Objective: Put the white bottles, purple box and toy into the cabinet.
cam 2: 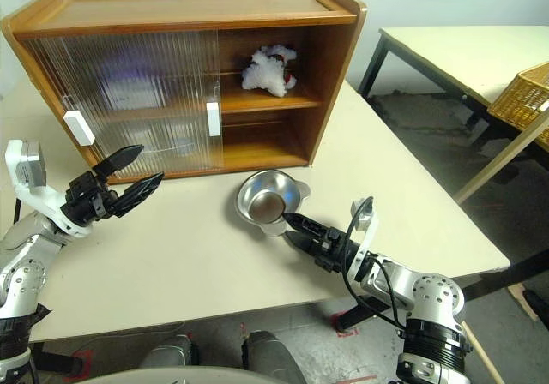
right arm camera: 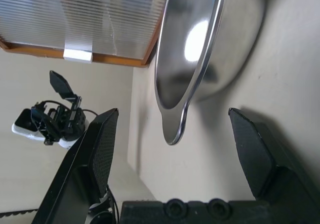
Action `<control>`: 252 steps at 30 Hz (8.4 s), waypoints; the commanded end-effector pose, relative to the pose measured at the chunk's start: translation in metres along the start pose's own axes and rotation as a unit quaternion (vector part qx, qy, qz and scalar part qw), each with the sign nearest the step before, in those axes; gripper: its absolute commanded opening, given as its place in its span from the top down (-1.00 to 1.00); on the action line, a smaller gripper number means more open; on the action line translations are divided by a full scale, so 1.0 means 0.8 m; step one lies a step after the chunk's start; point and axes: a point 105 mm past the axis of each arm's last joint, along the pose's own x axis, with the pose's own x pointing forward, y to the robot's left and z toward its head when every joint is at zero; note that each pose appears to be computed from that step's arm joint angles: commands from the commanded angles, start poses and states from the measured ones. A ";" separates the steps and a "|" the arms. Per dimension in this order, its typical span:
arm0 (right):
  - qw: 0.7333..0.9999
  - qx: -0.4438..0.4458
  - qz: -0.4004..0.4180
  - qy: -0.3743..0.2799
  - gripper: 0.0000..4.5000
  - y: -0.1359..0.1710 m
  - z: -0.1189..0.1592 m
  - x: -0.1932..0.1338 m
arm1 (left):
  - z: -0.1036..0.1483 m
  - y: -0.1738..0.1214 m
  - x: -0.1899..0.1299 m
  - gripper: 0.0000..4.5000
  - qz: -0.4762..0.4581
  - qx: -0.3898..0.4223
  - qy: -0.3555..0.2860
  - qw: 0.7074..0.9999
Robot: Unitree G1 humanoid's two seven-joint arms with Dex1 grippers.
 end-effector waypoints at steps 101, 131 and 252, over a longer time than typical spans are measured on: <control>0.958 0.097 0.014 -0.269 -0.92 -0.006 0.133 0.166 | 0.019 -0.007 -0.010 -1.00 0.031 0.025 0.011 0.999; 0.790 -0.604 0.101 -0.029 0.99 0.131 -0.015 0.197 | 0.002 -0.002 0.001 -1.00 0.011 0.011 -0.002 1.000; 0.733 -0.591 -0.212 -0.260 -0.99 0.021 0.062 -0.004 | -0.107 0.014 -0.167 -1.00 0.491 0.082 0.083 0.863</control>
